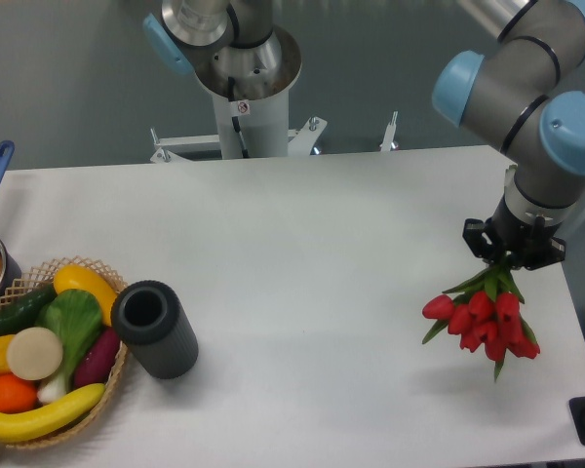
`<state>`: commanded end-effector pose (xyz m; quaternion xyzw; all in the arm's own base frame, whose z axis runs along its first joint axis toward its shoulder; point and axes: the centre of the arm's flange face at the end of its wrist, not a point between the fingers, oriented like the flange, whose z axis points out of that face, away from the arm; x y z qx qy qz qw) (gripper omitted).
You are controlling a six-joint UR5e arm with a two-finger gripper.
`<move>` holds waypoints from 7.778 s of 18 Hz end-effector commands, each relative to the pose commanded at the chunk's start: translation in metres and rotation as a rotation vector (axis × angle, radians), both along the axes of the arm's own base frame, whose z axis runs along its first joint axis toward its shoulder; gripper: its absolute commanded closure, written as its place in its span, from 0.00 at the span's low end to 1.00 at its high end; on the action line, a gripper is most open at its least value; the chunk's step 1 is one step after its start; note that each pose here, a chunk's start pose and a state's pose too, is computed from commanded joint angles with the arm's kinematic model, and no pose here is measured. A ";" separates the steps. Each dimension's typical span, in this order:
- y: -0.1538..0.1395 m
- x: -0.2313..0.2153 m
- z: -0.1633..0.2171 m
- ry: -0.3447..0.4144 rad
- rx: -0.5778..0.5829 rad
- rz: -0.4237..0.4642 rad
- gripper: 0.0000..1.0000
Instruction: Insert the flowers into the vase
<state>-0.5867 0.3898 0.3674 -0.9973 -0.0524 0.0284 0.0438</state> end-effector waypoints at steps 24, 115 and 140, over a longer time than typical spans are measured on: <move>0.110 0.162 0.096 -0.088 0.908 -0.223 1.00; 0.098 0.282 -0.059 -0.508 1.167 -0.383 0.00; 0.039 0.229 -0.044 -0.235 0.932 -0.271 0.00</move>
